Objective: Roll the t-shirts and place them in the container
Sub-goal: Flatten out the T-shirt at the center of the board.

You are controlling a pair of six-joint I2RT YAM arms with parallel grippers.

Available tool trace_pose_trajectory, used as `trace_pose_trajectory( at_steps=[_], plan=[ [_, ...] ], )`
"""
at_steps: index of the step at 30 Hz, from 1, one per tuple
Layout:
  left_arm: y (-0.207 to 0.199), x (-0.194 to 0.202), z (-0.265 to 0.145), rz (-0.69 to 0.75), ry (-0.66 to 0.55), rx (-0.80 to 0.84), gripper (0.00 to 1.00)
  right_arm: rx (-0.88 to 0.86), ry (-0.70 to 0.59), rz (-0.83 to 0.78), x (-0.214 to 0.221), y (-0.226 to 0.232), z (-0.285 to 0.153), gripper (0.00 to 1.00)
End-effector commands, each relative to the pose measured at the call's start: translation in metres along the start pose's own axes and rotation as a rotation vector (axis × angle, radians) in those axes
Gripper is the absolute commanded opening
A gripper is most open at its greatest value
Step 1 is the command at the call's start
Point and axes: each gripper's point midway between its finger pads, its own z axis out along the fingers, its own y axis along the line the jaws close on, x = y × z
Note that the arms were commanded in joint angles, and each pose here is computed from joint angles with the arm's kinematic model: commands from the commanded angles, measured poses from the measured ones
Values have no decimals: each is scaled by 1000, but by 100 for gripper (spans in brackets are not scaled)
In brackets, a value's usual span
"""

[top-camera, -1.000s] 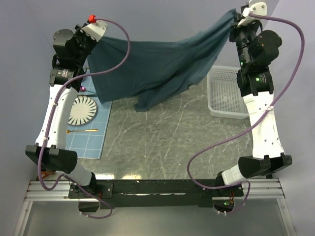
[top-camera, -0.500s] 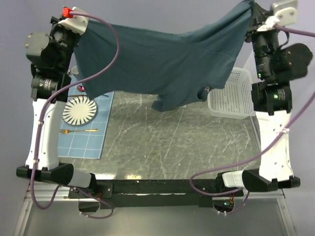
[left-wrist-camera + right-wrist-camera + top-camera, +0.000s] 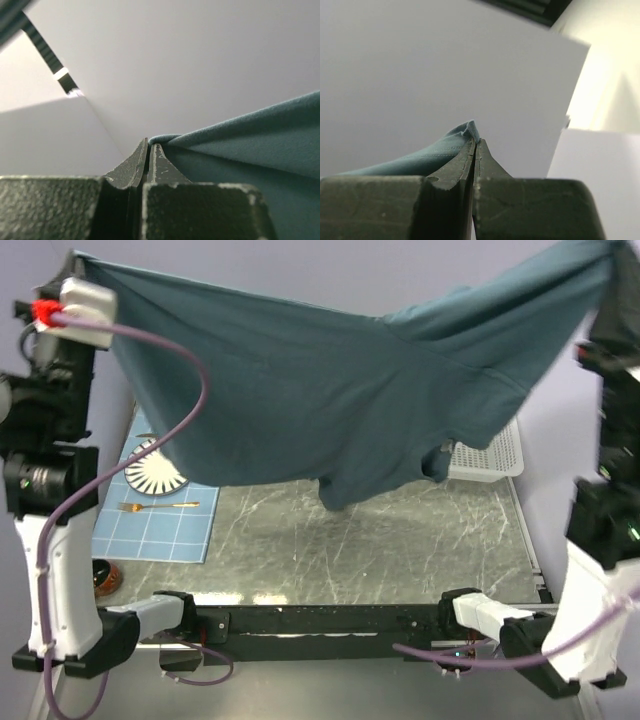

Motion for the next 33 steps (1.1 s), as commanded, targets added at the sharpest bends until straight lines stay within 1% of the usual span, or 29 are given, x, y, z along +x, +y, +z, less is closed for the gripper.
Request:
trace_pose_trajectory(
  at_steps=[1, 4, 6, 8, 9, 10, 11, 12, 13, 14, 15, 16, 17, 18, 19, 20, 21, 22, 23, 24, 25, 26, 27, 28, 29, 30, 31, 32, 33],
  plan=[
    [44, -59, -19, 15, -156, -118, 1, 78, -165, -55, -77, -30, -22, 0],
    [51, -65, -18, 50, -183, -149, 1, 109, -192, -84, -85, -37, -20, 0],
    [47, -57, -11, 79, -169, -144, 1, 121, -183, -116, -74, -38, -12, 0],
    [29, -36, 1, 80, -137, -97, 1, 120, -155, -145, -56, -34, -4, 0],
    [20, -25, 6, 72, -116, -74, 1, 107, -122, -146, -34, -27, 2, 0],
    [0, 0, 14, 59, -65, -24, 1, 95, -102, -149, -22, -23, 5, 0],
    [-16, 14, 17, 47, -43, 29, 1, 80, -80, -159, -8, -17, 6, 0],
    [-33, 32, 19, 39, -10, 77, 1, 49, -18, -156, 31, -2, 9, 0],
    [-64, 70, 21, 20, 65, 150, 1, 21, 13, -160, 52, 8, 9, 0],
    [-83, 91, 20, -27, 109, 189, 1, 4, 41, -172, 70, 15, 6, 0],
    [-105, 109, 18, -50, 136, 251, 1, -44, 119, -172, 118, 35, 0, 0],
    [-143, 153, 10, -71, 227, 339, 1, -85, 155, -173, 141, 48, -5, 0],
    [-165, 176, 3, -91, 278, 392, 1, -117, 197, -168, 166, 61, -11, 0],
    [-193, 204, -3, -106, 328, 464, 1, -174, 288, -152, 213, 82, -26, 0],
    [-225, 236, -21, -120, 398, 538, 1, -210, 333, -148, 236, 94, -35, 0],
    [-243, 256, -29, -121, 437, 581, 1, -258, 386, -139, 267, 110, -44, 0],
    [-271, 287, -41, -132, 502, 646, 1, -289, 447, -121, 302, 127, -60, 0],
    [-296, 308, -57, -148, 548, 705, 1, -308, 484, -110, 323, 136, -68, 0],
    [-310, 325, -66, -152, 582, 734, 1, -339, 547, -98, 359, 152, -77, 0],
    [-335, 354, -79, -165, 642, 785, 1, -360, 591, -88, 381, 162, -86, 0],
    [-348, 368, -87, -170, 674, 809, 1, -379, 622, -81, 398, 171, -91, 0],
    [-358, 383, -91, -184, 708, 814, 1, -422, 687, -70, 434, 191, -104, 0],
    [-380, 410, -105, -194, 769, 854, 1, -443, 712, -71, 449, 200, -107, 0],
    [-382, 420, -98, -180, 785, 841, 1, -471, 736, -75, 463, 211, -112, 0],
    [-388, 432, -97, -177, 807, 836, 1, -517, 790, -77, 494, 230, -126, 0],
    [-402, 457, -106, -179, 860, 850, 1, -524, 803, -81, 505, 236, -124, 0],
    [-398, 462, -90, -174, 852, 820, 1, -535, 826, -81, 518, 242, -126, 0],
    [-397, 472, -85, -188, 866, 794, 1, -562, 886, -78, 549, 256, -141, 0],
    [-403, 488, -86, -203, 885, 783, 1, -543, 887, -82, 556, 255, -130, 0]
  ],
)
